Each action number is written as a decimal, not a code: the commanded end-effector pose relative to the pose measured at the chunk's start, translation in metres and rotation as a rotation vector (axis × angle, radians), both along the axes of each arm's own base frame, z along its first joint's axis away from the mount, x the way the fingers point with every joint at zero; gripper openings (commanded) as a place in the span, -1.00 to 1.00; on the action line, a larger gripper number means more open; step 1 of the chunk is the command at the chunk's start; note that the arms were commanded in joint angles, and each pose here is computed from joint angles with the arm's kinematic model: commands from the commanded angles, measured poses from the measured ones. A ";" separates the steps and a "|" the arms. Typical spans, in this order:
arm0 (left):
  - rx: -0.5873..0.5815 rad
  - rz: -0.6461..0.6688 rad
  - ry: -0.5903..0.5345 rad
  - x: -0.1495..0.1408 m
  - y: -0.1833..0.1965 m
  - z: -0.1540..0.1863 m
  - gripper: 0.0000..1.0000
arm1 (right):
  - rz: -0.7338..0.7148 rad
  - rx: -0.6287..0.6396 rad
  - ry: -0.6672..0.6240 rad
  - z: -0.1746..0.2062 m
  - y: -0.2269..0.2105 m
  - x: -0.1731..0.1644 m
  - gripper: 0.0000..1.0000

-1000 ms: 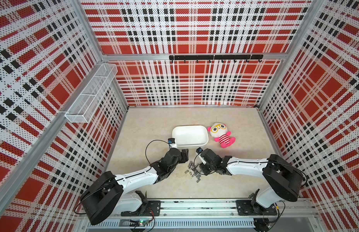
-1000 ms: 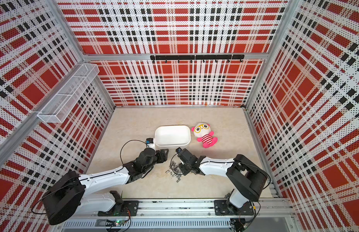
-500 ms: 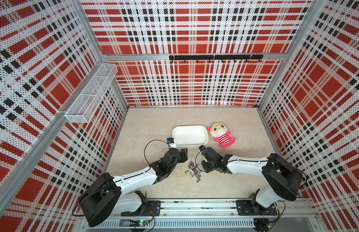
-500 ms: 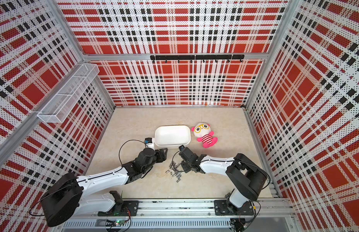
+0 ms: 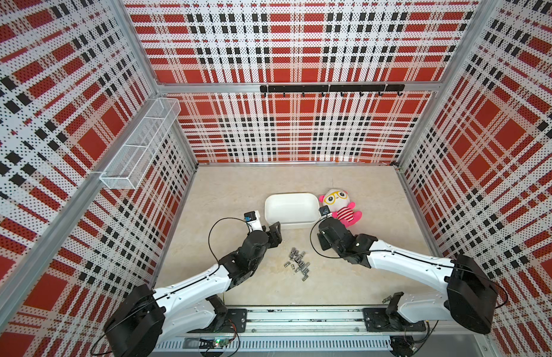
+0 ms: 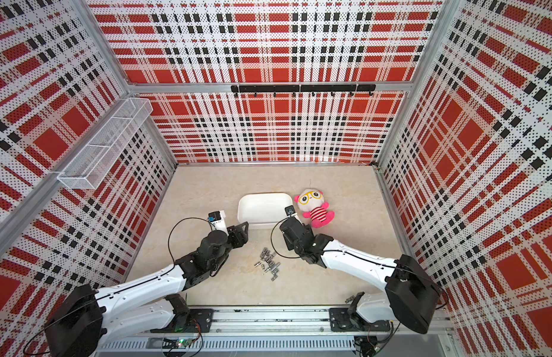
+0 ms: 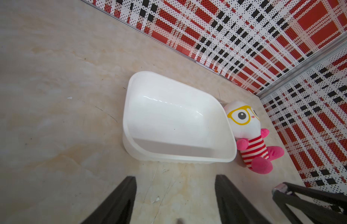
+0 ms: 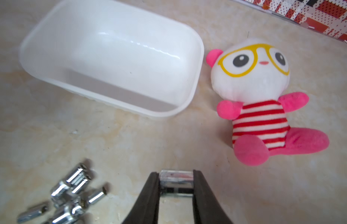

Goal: Put the socket on the desktop into the storage box
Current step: Pick up the socket head from the center of the board, then place the socket head in the storage box.

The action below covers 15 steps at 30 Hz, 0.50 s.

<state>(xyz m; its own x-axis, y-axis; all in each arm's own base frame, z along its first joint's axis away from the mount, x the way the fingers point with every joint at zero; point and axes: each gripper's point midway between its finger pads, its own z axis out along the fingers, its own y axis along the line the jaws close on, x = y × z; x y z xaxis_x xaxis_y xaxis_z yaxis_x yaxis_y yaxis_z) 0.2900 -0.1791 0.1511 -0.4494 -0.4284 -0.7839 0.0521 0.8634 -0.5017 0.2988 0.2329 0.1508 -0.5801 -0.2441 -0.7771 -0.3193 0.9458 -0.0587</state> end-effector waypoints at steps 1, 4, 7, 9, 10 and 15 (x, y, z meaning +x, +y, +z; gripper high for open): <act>0.000 0.027 -0.012 0.001 0.007 0.000 0.40 | 0.040 0.150 -0.007 0.039 0.031 0.029 -0.80; 0.003 0.020 -0.004 0.001 0.005 -0.003 0.40 | 0.022 0.149 0.035 0.034 0.047 0.061 -0.83; 0.000 0.007 0.003 0.001 0.002 -0.005 0.40 | -0.022 0.112 0.094 0.012 0.053 0.092 -0.87; 0.000 0.000 0.010 0.002 0.000 -0.007 0.40 | -0.044 0.118 0.147 -0.010 0.053 0.107 -0.87; -0.002 -0.004 0.012 0.002 -0.001 -0.008 0.40 | -0.062 0.117 0.169 -0.022 0.051 0.115 -0.87; 0.003 -0.005 0.019 0.003 -0.002 -0.010 0.40 | -0.057 0.078 0.263 -0.063 0.062 0.128 -0.87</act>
